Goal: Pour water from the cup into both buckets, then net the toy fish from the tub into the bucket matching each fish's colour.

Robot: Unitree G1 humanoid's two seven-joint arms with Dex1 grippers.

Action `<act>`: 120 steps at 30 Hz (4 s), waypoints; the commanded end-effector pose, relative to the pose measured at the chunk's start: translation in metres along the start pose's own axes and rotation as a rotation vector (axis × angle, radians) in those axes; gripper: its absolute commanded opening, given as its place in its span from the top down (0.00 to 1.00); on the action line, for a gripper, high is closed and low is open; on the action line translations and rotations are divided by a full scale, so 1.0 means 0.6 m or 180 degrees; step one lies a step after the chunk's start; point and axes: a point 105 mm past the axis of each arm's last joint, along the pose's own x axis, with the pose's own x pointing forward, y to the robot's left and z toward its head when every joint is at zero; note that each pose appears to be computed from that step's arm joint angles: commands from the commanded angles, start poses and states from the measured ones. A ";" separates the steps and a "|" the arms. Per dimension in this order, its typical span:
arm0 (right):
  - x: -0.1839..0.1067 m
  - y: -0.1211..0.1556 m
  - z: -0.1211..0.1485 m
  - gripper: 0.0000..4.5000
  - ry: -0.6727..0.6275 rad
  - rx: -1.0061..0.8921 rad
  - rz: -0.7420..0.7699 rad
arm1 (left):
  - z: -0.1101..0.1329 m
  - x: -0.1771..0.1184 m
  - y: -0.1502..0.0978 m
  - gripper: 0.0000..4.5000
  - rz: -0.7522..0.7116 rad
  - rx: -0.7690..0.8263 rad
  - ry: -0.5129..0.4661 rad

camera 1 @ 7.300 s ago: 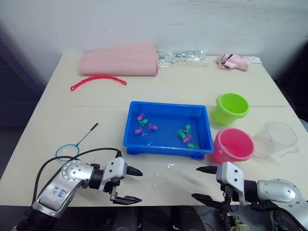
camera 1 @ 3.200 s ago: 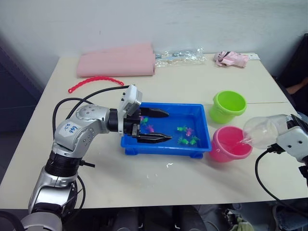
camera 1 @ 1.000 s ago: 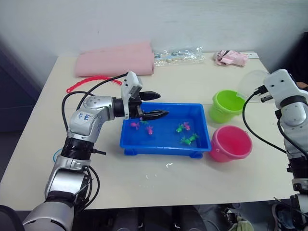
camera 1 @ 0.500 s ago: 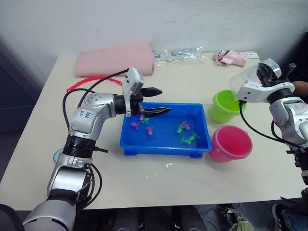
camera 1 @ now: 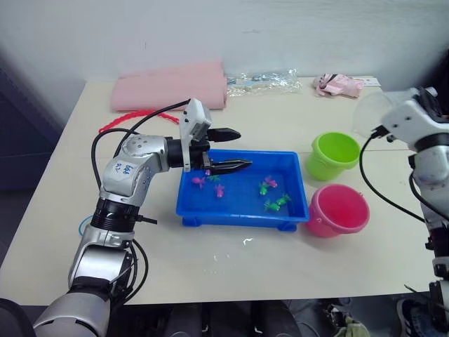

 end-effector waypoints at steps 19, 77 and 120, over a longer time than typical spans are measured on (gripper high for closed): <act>-0.220 0.056 -0.189 0.99 0.1847 0.3732 -0.0491 | 0.037 -0.011 -0.101 0.00 -0.1144 -0.0125 -0.0156; -0.277 0.137 0.325 0.01 -0.1792 0.2486 0.5342 | -0.153 -0.540 -0.125 0.00 0.2361 -0.1117 0.2021; -0.317 0.125 0.308 0.00 -0.1437 0.2593 0.4635 | -0.307 -0.430 0.059 1.00 0.2059 -0.1178 0.3009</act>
